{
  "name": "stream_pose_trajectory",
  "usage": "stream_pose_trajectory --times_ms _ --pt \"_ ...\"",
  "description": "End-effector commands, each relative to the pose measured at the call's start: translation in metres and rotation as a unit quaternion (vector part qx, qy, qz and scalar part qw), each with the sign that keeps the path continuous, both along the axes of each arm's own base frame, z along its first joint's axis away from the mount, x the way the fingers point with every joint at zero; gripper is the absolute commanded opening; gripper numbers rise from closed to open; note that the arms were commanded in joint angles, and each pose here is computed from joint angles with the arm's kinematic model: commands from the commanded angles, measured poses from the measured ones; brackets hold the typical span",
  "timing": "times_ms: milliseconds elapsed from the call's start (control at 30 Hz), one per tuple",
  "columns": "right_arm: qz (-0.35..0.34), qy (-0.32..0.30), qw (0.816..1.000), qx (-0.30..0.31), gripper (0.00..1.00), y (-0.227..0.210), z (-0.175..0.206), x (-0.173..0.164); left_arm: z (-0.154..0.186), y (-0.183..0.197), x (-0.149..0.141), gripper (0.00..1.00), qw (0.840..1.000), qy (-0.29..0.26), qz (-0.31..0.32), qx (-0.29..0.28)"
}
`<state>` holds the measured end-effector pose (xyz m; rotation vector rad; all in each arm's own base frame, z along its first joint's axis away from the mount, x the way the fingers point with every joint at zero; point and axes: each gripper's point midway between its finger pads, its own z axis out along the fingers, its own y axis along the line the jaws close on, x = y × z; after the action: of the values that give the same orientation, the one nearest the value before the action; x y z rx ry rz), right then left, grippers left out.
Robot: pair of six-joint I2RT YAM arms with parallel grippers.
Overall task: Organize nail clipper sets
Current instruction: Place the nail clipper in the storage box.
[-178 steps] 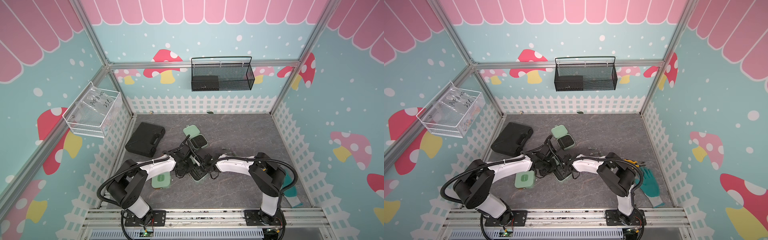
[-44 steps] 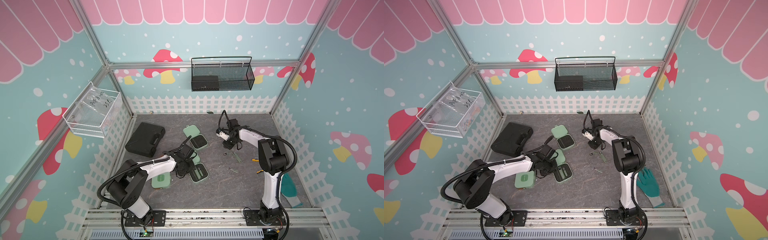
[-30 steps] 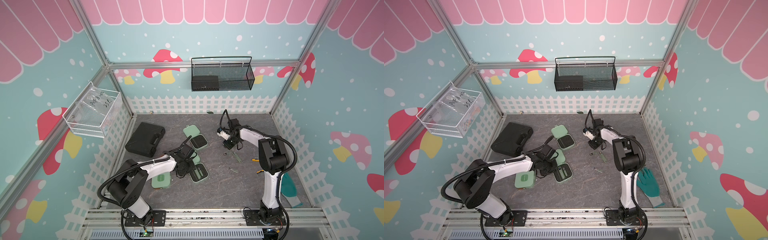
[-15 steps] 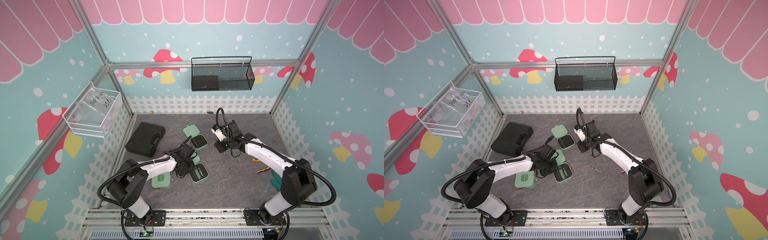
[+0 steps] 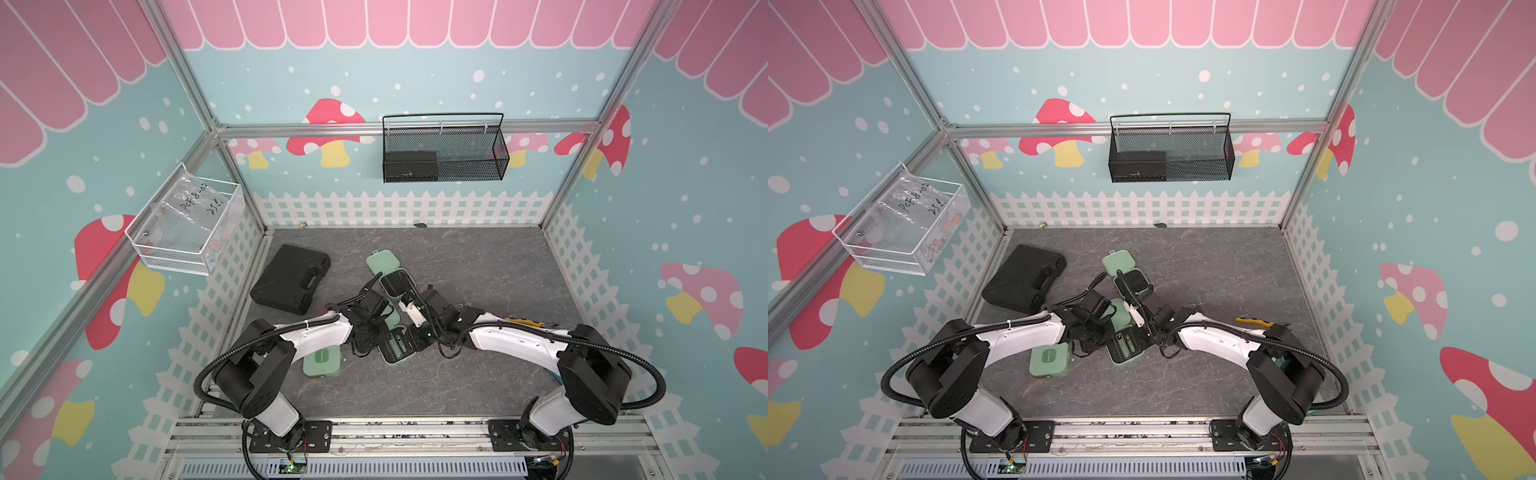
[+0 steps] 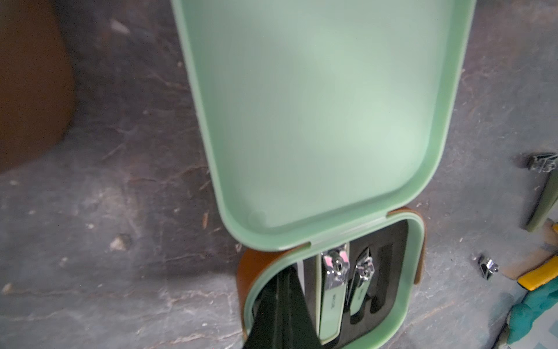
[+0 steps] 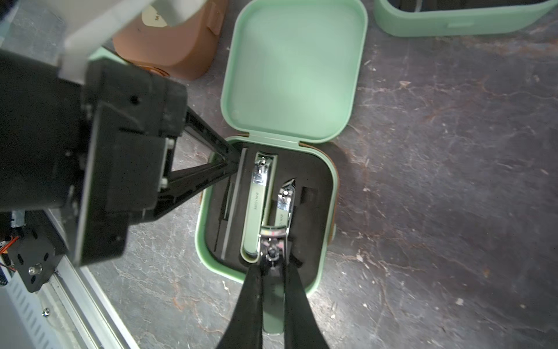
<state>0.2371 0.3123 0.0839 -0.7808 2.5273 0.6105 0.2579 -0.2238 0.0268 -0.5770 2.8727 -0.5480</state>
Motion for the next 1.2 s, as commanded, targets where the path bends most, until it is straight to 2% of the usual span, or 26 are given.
stream_pose_trajectory --times_ms 0,200,467,767,1167 --pt "-0.024 0.0 1.0 -0.012 0.0 0.003 -0.011 0.006 -0.008 0.0 -0.006 0.0 1.0 0.008 0.005 -0.002" --pt "-0.038 -0.009 0.998 -0.038 0.0 0.004 -0.026 0.016 -0.009 0.001 -0.006 0.0 1.0 0.008 0.007 -0.001" --pt "-0.044 -0.006 0.998 -0.04 0.0 0.011 -0.037 0.02 -0.01 0.0 -0.006 0.0 1.0 0.009 0.006 -0.003" --pt "-0.072 -0.018 0.995 -0.064 0.0 0.001 -0.046 0.027 -0.012 0.0 -0.006 0.0 1.0 0.012 0.004 -0.001" --pt "-0.073 0.003 0.995 -0.061 0.0 0.003 -0.059 0.009 -0.015 0.001 -0.006 0.0 1.0 0.014 0.005 -0.001"
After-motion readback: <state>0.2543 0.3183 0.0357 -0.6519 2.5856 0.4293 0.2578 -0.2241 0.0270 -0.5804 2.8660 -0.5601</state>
